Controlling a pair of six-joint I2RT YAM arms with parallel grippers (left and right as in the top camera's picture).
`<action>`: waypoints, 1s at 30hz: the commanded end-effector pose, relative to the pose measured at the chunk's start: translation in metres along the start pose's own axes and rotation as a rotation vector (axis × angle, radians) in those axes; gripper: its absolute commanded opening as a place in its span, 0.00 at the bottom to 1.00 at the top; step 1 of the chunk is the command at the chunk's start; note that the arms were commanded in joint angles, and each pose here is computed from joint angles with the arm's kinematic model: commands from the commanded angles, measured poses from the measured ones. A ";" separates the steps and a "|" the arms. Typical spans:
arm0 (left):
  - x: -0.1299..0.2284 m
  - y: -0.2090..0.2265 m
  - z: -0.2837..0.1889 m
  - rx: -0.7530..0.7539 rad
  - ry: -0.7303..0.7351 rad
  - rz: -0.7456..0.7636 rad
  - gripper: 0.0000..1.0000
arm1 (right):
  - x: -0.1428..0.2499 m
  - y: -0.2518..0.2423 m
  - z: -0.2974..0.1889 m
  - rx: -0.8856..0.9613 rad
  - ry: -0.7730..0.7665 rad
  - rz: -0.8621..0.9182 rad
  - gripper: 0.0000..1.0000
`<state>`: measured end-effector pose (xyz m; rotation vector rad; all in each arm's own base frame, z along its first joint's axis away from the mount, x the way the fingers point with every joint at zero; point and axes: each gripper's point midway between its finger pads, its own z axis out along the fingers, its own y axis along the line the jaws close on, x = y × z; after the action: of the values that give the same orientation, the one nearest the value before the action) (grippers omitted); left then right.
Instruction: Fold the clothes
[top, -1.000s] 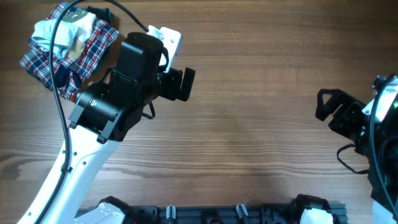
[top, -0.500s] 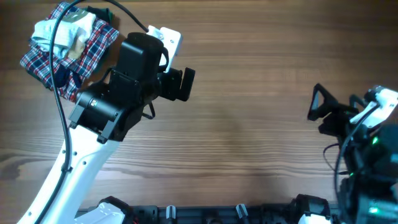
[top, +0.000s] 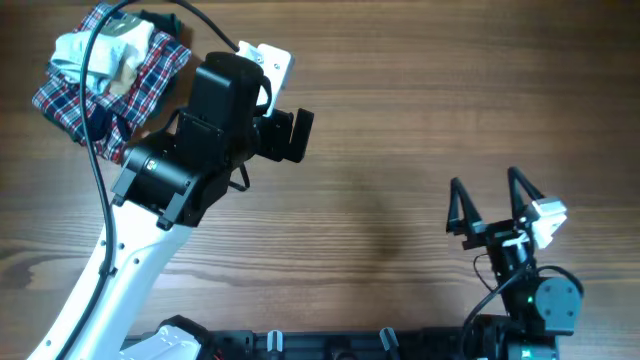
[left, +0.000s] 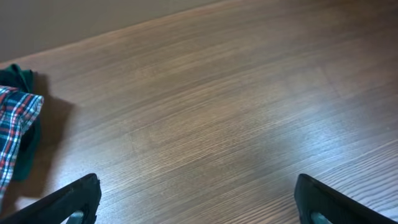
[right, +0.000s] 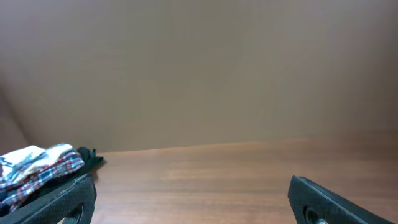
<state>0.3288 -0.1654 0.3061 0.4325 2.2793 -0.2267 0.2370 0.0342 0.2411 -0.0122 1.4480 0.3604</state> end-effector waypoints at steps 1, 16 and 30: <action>0.001 0.004 0.002 -0.015 0.004 -0.017 1.00 | -0.002 0.003 -0.003 -0.006 -0.039 -0.091 1.00; 0.001 0.004 0.002 -0.015 0.004 -0.017 1.00 | 0.028 -0.013 -0.001 0.064 -0.004 -0.079 1.00; 0.001 0.004 0.002 -0.015 0.004 -0.017 1.00 | 0.060 -0.021 -0.002 0.087 0.106 -0.058 1.00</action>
<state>0.3288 -0.1654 0.3061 0.4325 2.2793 -0.2267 0.2449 0.0298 0.1749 0.0023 1.5799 0.2756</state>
